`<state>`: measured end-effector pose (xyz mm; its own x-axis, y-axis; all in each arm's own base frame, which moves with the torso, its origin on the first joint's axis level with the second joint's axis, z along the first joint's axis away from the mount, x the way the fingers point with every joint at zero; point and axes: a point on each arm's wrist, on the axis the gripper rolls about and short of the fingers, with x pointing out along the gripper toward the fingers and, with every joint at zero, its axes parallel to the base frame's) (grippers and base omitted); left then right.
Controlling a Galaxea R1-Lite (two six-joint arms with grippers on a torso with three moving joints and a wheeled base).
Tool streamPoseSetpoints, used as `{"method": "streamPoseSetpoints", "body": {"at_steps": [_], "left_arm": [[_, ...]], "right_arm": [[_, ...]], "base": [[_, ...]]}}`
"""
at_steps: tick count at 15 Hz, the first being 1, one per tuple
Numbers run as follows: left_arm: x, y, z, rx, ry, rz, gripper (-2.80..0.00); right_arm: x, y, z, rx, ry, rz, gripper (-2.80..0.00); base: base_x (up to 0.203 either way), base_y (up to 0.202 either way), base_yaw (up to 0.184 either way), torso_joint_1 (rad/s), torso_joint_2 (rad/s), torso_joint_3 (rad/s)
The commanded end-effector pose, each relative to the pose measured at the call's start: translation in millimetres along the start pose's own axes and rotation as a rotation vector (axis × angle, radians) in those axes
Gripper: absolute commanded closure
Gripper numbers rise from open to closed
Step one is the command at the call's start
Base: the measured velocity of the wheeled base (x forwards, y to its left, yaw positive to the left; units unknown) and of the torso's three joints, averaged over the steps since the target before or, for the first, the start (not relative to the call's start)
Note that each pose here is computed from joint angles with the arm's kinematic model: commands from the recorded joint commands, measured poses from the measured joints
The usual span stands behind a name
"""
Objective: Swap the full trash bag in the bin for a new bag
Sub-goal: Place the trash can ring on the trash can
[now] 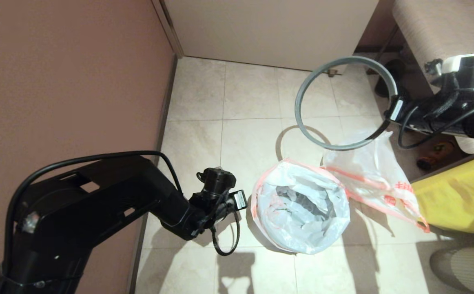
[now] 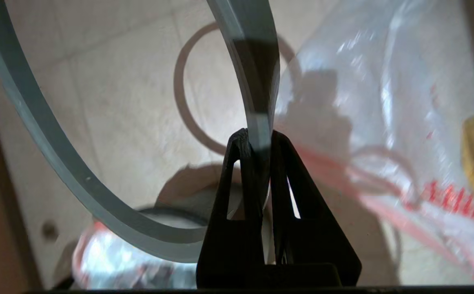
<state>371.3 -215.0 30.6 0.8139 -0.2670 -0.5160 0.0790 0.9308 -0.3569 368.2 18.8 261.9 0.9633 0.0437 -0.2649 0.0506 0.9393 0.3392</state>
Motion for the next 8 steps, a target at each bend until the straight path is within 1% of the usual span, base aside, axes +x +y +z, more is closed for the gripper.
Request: {"method": "streamPoseSetpoints", "body": {"at_steps": [1,2,4,5,6,8], "left_arm": [[5,5.4,0,-0.009,-0.002,0.013,0.0],[5,5.2,-1,-0.008,-0.001,0.014,0.0],[5,4.6,-1,-0.005,0.001,0.012,0.0],[7,4.9,-2,-0.004,0.002,0.013,0.0],[9,5.8,1,0.001,-0.007,0.015,0.0],[10,9.4,3,-0.002,-0.015,0.028,0.0]], "right_arm": [[-20,0,-5,0.018,0.06,0.032,0.0],[-25,-4,-16,0.042,0.142,0.053,0.0],[-33,-9,-37,0.06,0.268,0.064,0.0],[-36,-10,-57,0.048,0.368,0.049,0.0],[-40,-13,-75,0.037,0.445,0.04,0.0],[-44,-22,-110,0.006,0.577,0.036,0.0]], "base": [[0.0,0.0,0.0,0.0,0.0,0.0],[0.0,0.0,0.0,0.0,0.0,0.0],[0.0,0.0,0.0,0.0,0.0,0.0],[0.0,0.0,0.0,0.0,0.0,0.0],[0.0,0.0,0.0,0.0,0.0,0.0],[0.0,0.0,0.0,0.0,0.0,0.0]]}}
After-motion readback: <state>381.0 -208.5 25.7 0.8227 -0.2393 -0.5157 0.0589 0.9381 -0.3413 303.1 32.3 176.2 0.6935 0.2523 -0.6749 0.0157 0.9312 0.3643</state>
